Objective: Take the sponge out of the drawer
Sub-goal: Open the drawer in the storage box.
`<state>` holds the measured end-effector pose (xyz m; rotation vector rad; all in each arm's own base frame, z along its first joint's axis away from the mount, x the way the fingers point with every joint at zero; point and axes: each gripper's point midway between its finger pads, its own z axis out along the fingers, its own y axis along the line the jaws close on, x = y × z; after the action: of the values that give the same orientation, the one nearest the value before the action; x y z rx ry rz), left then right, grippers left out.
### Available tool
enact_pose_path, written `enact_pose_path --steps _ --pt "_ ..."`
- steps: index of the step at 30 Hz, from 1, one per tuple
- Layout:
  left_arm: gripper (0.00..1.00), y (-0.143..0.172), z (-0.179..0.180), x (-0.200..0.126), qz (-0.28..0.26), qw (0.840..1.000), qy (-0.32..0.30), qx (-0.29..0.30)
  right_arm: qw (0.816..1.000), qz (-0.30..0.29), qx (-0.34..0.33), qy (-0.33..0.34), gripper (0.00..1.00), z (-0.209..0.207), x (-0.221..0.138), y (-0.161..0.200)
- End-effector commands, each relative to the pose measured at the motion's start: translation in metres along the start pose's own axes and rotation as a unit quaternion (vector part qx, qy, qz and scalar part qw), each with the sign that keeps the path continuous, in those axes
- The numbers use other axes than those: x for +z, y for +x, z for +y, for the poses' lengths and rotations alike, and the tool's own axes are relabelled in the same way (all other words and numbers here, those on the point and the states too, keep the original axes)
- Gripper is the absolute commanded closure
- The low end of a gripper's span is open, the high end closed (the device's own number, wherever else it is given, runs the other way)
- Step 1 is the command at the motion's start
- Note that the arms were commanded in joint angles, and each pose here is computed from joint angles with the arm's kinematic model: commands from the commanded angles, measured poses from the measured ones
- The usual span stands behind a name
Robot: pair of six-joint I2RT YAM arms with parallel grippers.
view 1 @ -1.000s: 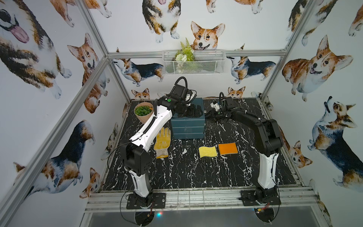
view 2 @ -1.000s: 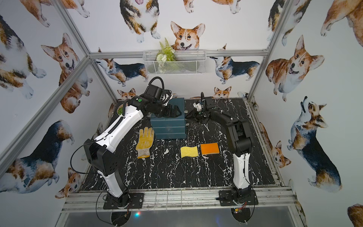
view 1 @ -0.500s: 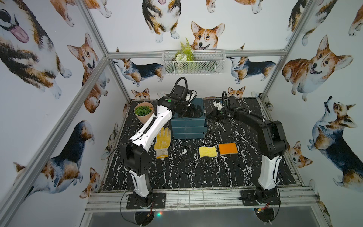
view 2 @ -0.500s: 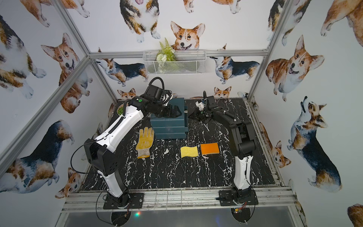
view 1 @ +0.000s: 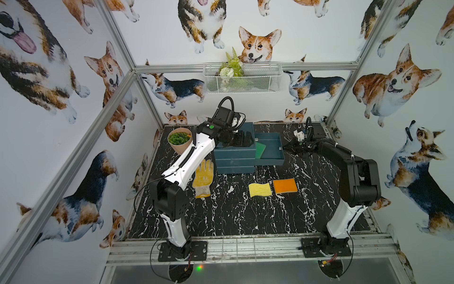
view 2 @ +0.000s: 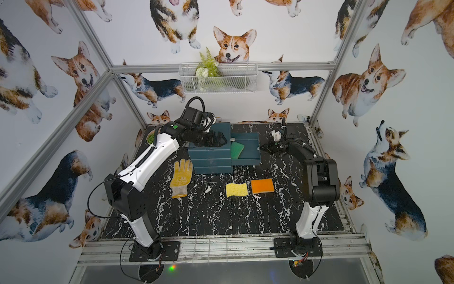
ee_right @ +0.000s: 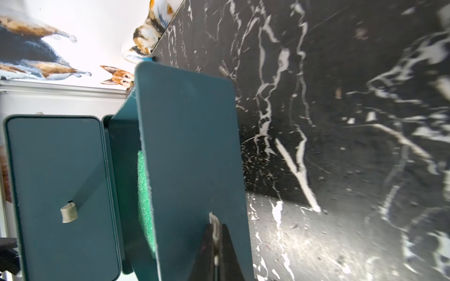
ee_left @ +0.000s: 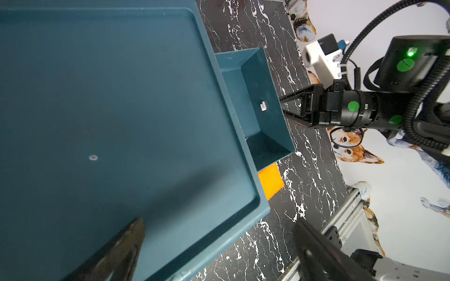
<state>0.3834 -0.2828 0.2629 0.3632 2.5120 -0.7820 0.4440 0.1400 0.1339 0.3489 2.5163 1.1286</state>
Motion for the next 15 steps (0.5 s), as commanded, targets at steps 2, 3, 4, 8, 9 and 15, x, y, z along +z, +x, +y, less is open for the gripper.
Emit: enact_pose_path --steps 2,3,4,8,9,15 --pt "0.02 0.0 0.001 0.002 0.003 1.0 0.002 -0.006 1.0 -0.003 -0.011 0.02 1.0 -0.007 -0.008 -0.004" --pt "0.02 0.0 0.001 0.001 0.002 1.0 0.003 -0.006 1.0 -0.002 -0.01 0.025 1.0 -0.009 -0.009 -0.004" --pt "0.02 0.0 0.0 0.001 0.002 1.0 0.004 -0.006 1.0 -0.002 -0.007 0.027 1.0 -0.01 -0.009 -0.004" --pt "0.02 0.0 0.0 0.0 0.001 1.0 0.005 -0.003 0.999 -0.015 -0.005 0.032 0.91 -0.008 -0.016 -0.01" --pt "0.02 0.0 -0.001 -0.001 0.0 1.0 0.005 -0.003 0.999 -0.021 -0.005 0.038 0.83 -0.008 -0.019 -0.013" --pt "0.02 -0.004 -0.004 -0.009 -0.011 1.0 0.005 0.009 0.994 -0.074 -0.022 0.079 0.61 0.012 -0.054 -0.033"
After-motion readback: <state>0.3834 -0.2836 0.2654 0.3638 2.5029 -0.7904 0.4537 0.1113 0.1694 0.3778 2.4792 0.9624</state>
